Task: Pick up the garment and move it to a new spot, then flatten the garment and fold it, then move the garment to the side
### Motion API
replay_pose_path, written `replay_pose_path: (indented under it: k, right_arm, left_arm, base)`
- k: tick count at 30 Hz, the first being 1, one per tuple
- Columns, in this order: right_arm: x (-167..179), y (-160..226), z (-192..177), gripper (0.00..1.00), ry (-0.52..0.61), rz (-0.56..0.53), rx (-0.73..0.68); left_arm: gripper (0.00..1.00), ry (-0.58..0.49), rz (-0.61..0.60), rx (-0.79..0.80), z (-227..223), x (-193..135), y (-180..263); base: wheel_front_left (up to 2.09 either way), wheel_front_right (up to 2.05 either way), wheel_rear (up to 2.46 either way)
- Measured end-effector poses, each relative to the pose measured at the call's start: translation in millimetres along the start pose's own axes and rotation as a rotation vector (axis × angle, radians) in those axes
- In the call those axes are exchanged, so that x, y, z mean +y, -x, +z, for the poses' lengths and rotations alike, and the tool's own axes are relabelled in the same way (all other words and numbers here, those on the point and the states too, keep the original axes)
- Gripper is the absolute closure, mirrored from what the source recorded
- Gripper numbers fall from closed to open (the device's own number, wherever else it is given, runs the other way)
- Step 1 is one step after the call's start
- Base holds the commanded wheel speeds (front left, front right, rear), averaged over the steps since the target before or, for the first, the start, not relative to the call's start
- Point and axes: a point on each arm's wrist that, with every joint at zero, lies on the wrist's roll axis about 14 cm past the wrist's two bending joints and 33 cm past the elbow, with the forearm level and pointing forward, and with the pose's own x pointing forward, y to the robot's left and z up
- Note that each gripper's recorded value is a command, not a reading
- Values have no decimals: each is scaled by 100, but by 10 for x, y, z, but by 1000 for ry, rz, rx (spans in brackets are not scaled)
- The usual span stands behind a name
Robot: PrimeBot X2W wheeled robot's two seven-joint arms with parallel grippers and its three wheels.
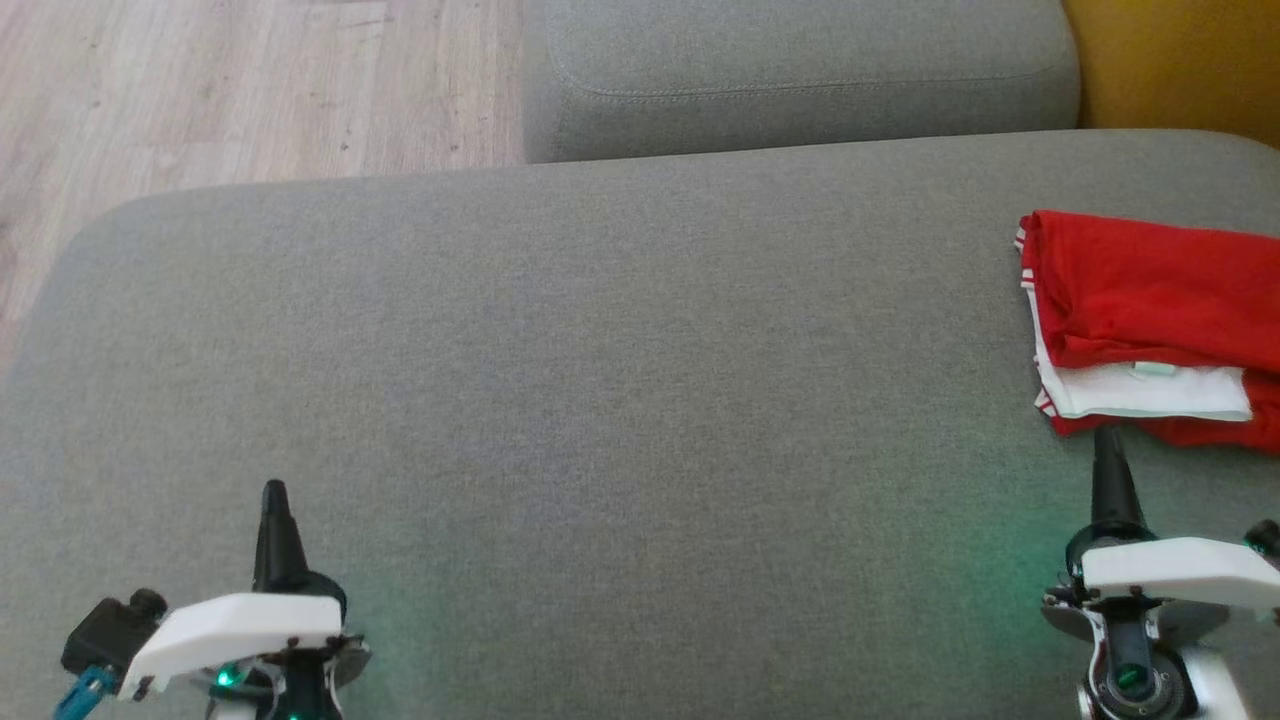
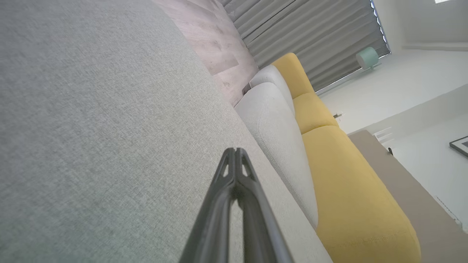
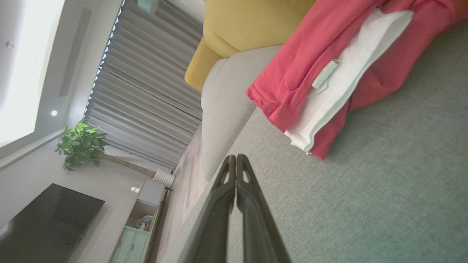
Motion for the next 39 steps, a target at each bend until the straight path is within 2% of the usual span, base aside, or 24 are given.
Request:
replay_pose_path:
  k: [39]
  right_arm:
    - [31, 24, 126, 100, -410, 21, -5]
  left_arm:
    - [100, 388, -35, 11, 110, -40, -6]
  base:
    - [0, 0, 0]
